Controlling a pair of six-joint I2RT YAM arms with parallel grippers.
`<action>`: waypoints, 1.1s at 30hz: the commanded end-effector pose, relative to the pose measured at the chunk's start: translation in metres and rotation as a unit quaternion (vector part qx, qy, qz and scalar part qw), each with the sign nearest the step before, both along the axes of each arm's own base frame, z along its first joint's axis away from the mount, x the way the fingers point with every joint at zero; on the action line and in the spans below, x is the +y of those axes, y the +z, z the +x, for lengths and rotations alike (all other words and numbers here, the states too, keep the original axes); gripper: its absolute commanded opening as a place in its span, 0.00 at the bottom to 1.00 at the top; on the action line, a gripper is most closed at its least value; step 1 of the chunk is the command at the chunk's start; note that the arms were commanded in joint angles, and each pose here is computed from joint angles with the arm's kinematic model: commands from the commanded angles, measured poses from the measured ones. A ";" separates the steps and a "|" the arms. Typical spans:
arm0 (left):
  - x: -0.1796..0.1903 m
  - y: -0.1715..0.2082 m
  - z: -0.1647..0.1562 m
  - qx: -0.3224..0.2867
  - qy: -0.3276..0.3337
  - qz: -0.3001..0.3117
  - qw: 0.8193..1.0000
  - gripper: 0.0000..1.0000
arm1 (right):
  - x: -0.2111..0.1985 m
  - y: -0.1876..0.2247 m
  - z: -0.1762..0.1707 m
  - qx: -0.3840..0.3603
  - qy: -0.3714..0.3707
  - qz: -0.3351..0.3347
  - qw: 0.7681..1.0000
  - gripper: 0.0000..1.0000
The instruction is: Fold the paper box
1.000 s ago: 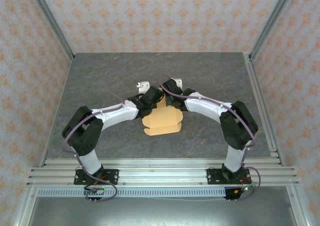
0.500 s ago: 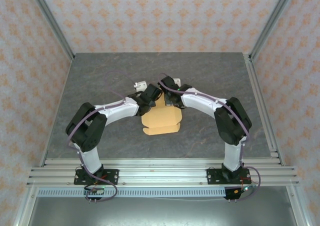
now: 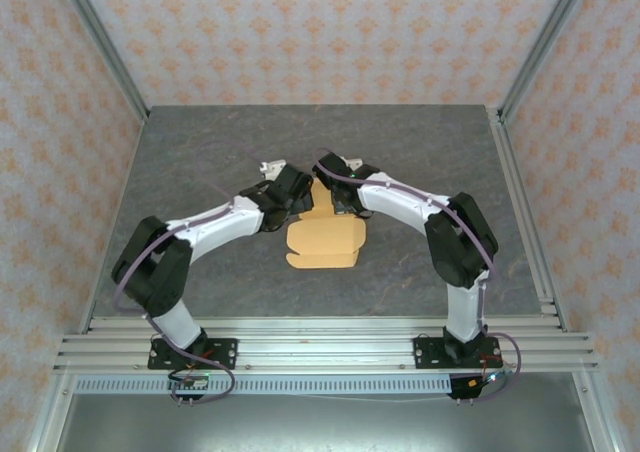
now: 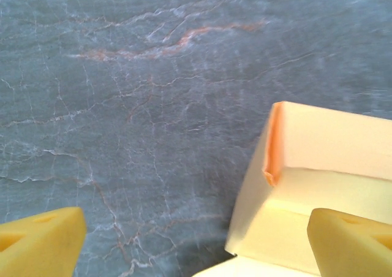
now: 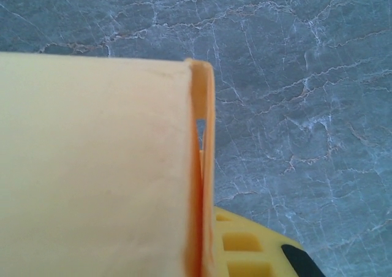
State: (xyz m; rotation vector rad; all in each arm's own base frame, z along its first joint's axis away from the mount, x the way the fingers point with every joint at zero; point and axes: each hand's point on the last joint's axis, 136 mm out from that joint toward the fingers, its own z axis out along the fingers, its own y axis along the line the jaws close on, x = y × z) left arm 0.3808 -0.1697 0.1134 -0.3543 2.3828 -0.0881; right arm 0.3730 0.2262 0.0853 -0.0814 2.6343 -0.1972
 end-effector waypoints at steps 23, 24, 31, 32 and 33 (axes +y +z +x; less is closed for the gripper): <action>0.075 0.057 -0.014 -0.006 -0.057 -0.058 0.997 0.99 | -0.006 -0.007 -0.050 0.332 0.242 -0.062 0.910 0.00; 0.075 0.057 -0.013 -0.007 -0.056 -0.060 0.997 0.99 | -0.008 -0.008 -0.050 0.341 0.243 -0.062 0.906 0.00; 0.077 0.055 -0.008 -0.009 -0.049 -0.070 0.996 0.99 | -0.017 -0.015 -0.044 0.371 0.248 -0.105 0.889 0.00; 0.077 0.054 -0.007 -0.007 -0.050 -0.071 0.996 0.99 | -0.018 -0.017 -0.043 0.373 0.246 -0.109 0.888 0.00; 0.077 0.054 -0.007 -0.007 -0.050 -0.071 0.996 0.99 | -0.018 -0.018 -0.040 0.372 0.243 -0.113 0.888 0.01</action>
